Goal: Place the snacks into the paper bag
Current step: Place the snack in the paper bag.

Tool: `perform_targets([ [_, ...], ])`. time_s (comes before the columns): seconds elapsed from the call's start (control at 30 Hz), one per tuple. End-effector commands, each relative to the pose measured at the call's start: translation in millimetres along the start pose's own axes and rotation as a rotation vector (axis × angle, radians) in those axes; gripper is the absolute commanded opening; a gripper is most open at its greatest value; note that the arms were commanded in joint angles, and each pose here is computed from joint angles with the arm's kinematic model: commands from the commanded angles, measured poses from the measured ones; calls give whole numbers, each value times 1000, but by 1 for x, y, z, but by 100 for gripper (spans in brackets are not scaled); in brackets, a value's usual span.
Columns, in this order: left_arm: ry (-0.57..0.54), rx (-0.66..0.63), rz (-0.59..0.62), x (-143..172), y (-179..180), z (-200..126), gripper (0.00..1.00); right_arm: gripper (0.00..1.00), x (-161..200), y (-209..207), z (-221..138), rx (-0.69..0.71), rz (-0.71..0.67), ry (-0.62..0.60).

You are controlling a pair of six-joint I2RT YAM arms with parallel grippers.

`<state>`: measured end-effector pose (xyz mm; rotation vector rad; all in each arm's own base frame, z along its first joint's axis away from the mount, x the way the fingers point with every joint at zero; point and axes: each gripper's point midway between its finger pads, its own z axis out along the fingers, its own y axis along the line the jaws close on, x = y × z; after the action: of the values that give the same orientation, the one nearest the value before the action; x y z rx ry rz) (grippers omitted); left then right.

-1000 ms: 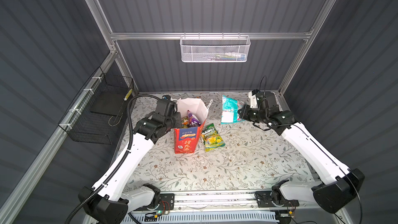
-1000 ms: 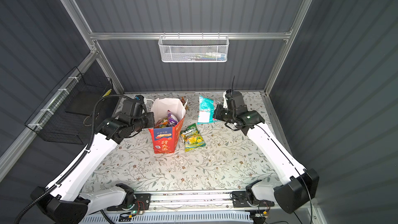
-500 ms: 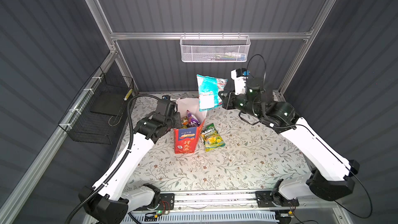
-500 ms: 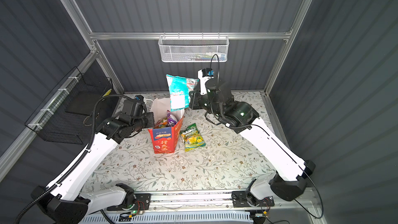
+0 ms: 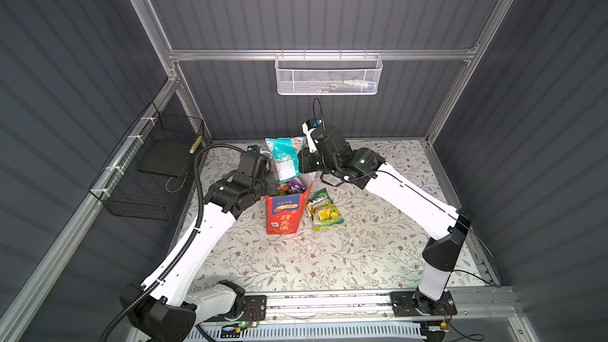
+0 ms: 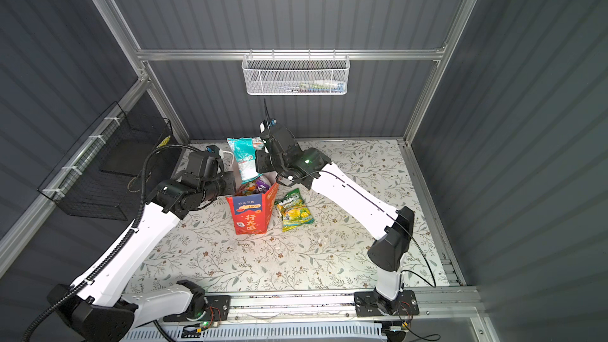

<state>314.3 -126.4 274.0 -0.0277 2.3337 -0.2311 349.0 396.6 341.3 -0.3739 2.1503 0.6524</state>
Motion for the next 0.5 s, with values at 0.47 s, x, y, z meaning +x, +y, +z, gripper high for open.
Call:
perform_targets([
  [0.47, -59, 19, 0, -15, -3, -8, 0, 0, 51, 4, 13, -12, 94, 92],
])
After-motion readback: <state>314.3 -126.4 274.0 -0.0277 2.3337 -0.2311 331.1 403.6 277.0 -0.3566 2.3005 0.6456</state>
